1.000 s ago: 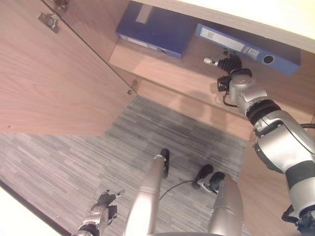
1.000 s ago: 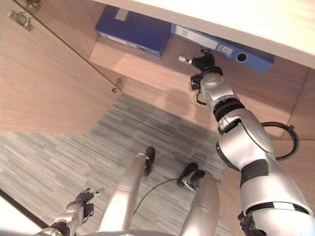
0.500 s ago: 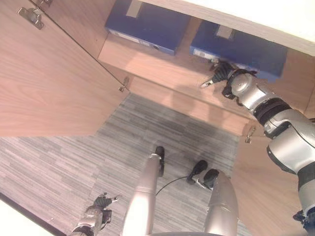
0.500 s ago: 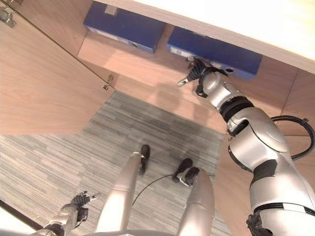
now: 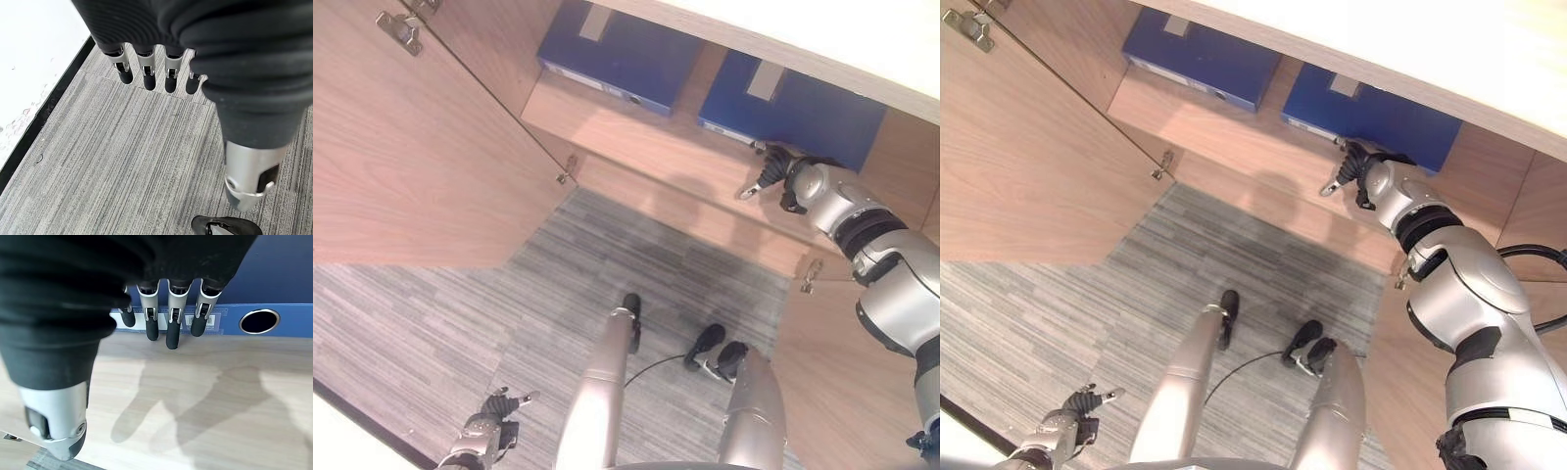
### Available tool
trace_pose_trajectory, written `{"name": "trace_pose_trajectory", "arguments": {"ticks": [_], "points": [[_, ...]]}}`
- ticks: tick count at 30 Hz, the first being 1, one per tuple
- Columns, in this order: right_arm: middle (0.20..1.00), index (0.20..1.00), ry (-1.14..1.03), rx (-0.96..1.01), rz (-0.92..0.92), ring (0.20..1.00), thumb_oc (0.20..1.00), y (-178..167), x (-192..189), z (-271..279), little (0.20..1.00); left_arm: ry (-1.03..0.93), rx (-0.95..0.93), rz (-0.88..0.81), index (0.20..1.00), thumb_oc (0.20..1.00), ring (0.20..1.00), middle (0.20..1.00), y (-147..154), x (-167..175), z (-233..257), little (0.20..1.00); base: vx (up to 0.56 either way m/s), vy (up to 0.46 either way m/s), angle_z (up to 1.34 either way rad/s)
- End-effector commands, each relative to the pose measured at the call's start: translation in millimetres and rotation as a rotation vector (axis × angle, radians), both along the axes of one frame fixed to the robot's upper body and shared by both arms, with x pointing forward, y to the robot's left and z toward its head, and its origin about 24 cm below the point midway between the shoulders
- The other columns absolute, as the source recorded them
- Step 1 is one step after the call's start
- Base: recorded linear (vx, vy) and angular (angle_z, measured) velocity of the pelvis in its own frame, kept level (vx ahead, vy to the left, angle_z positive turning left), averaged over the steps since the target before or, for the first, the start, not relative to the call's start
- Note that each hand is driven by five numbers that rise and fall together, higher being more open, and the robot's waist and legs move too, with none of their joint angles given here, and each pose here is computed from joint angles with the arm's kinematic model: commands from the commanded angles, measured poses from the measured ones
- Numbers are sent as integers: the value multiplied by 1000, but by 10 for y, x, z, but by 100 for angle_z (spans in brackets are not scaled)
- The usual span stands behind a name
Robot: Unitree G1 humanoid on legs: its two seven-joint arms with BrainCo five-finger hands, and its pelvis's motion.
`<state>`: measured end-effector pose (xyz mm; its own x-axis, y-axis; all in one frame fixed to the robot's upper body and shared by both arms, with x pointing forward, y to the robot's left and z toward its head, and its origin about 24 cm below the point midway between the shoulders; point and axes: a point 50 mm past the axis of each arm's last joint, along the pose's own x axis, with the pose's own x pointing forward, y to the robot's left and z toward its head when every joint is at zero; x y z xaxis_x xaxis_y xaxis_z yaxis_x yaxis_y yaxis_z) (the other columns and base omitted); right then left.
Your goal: Put the empty folder in the office cabinet
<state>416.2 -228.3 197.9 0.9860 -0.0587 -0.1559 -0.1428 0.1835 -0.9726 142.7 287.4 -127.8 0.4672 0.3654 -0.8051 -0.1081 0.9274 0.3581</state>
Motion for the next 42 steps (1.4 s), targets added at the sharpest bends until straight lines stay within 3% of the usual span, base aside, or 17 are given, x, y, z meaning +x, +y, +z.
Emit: {"name": "trace_pose_trajectory", "arguments": {"ticks": [1,3,7,12,19,28,36,42], "points": [[1000,1000,92,-72,-75,1000,1000,-155,-42,-218,1000,105,78,-31,1000,1000,1000,1000,184,-260,-21,1000,-24,-48,0],[1000,1000,220,-188,-119,1000,1000,-241,-139,-630,1000,94,78,-78,1000,1000,1000,1000,135,-181,-15,1000,-1,-65,0],[1000,1000,303,-245,-165,1000,1000,-364,-262,-919,1000,90,85,-114,1000,1000,1000,1000,106,-121,-6,1000,13,-43,10],[1000,1000,436,-220,-206,1000,1000,-443,-501,-1405,1000,125,106,-160,1000,1000,1000,1000,109,-126,-12,1000,25,-44,13],[1000,1000,574,-196,-172,1000,1000,-276,-778,-1951,1000,201,117,-232,1000,1000,1000,1000,67,-231,-71,1000,9,-18,-2],[1000,1000,725,117,-119,1000,1000,371,-1367,-2772,1000,310,101,-272,1000,1000,1000,1000,-63,-469,-199,1000,21,-64,-20],[1000,1000,762,406,-411,1000,1000,202,-1944,-3159,1000,342,74,-264,1000,1000,1000,1000,-193,-620,-278,1000,-22,-25,-27],[1000,1000,826,439,-561,1000,1000,-19,-2382,-3341,1000,393,104,-274,1000,1000,1000,1000,-106,-743,-273,1000,16,-44,-16]]}}
